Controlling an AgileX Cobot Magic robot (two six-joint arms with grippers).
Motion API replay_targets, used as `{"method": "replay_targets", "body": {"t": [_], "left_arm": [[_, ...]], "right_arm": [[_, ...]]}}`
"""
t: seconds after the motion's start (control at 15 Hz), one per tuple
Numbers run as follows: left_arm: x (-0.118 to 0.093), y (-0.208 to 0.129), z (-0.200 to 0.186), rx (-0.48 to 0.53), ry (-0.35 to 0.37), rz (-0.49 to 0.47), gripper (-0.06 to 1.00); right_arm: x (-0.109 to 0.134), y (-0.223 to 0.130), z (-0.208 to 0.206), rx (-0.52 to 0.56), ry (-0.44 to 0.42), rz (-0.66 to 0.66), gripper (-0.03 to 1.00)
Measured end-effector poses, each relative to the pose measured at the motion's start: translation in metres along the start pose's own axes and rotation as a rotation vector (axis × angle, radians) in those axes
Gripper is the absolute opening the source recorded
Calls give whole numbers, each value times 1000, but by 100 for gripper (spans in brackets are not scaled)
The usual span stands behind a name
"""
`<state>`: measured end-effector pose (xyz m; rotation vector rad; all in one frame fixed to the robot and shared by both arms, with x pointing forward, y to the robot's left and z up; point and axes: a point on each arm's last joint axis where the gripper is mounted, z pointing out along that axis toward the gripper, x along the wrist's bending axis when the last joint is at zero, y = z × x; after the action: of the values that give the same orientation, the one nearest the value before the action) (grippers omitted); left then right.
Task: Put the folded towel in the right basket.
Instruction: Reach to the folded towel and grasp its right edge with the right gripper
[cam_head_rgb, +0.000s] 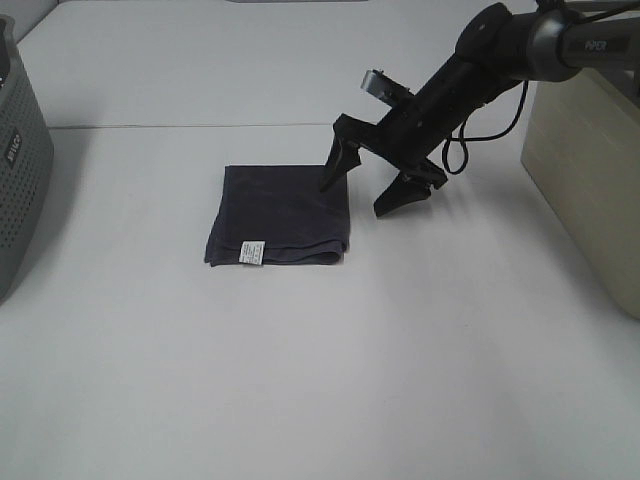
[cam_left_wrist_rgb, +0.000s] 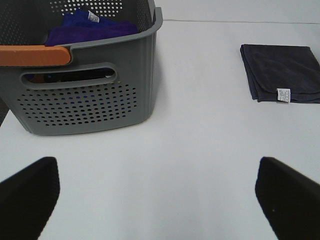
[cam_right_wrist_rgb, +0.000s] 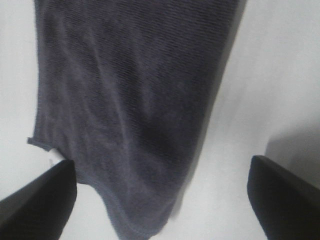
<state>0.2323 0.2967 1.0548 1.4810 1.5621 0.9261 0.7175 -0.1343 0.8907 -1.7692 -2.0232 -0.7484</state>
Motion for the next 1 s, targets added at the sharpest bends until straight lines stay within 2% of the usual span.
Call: {"method": "replay_targets", "body": {"t": [0.07,0.4,0.53,0.67,0.73,0.8,0.87,0.93,1.0], "left_arm": [[0,0,0,0,0,0,99],[0,0,0,0,0,0,99],[0,0,0,0,0,0,99],[0,0,0,0,0,0,99],[0,0,0,0,0,0,99],[0,0,0,0,0,0,99],[0,0,0,0,0,0,99],[0,0,0,0,0,0,99],[0,0,0,0,0,0,99]], "right_arm": [[-5,0,5,2,-24,1,89],[-9,2,12,-10,-20,38,88],[4,0,33,-17,12,64,86],[27,-6,61,-31,57,65,81],[38,-11,77,-44,68,62,71],[46,-15,90,-56,66,54,55],[53,-19,100,-62,67,47,29],[57,-23,109,-60,66,42,11],[60,-24,110,-64,60,31,7]]}}
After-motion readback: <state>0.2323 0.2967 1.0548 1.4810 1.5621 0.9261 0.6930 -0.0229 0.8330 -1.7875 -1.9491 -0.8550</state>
